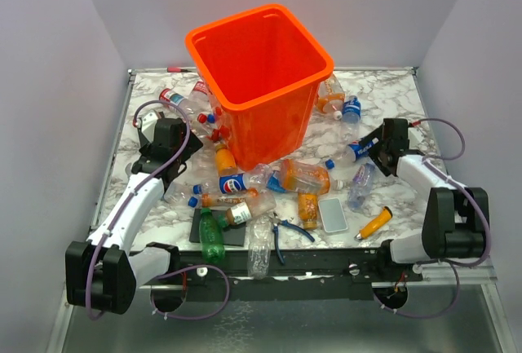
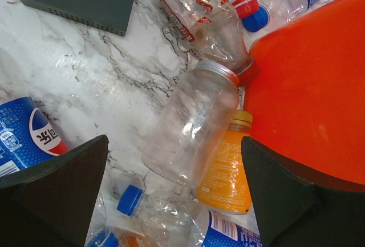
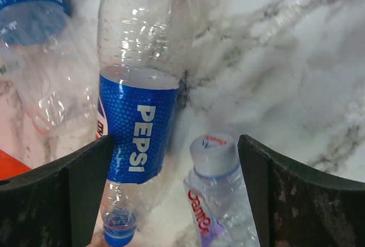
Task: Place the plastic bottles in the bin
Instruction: Pick up the plastic bottle at the center of the board, then place the plastic bottle in the trash bin.
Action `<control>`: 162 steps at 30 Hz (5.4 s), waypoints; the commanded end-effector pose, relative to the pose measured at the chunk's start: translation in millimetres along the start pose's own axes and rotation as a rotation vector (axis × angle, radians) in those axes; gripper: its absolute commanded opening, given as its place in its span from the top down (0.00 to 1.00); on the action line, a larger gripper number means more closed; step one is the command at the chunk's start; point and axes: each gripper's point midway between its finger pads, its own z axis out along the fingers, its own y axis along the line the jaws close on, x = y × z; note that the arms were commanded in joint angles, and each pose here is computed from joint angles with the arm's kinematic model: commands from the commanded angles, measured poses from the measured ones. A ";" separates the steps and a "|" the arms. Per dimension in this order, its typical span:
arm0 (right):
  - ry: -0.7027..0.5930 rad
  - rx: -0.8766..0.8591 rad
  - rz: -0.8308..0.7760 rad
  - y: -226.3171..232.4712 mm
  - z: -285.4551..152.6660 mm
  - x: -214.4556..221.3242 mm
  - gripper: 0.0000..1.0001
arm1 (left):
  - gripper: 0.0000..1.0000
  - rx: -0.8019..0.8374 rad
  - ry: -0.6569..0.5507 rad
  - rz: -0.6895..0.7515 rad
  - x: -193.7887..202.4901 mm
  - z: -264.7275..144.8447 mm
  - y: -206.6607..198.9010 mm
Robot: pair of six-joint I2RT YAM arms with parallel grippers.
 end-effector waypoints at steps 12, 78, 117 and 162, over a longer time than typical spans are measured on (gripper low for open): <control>-0.081 -0.023 0.013 26.6 25.7 -43.8 0.02 | 0.01 0.043 -0.006 0.002 -0.1 -5.7 -4.9; -0.425 -1.206 -0.165 201.6 -365.0 -165.5 0.67 | 0.01 0.974 -0.357 0.144 -172.9 -230.8 -214.6; -0.140 -1.912 -0.255 205.0 -491.0 -82.9 0.61 | 0.45 1.942 0.171 0.395 82.6 -411.1 -367.7; -0.240 -0.897 -0.115 78.0 -258.9 -25.2 0.00 | 0.59 0.670 -0.577 0.426 -184.5 -193.0 -330.8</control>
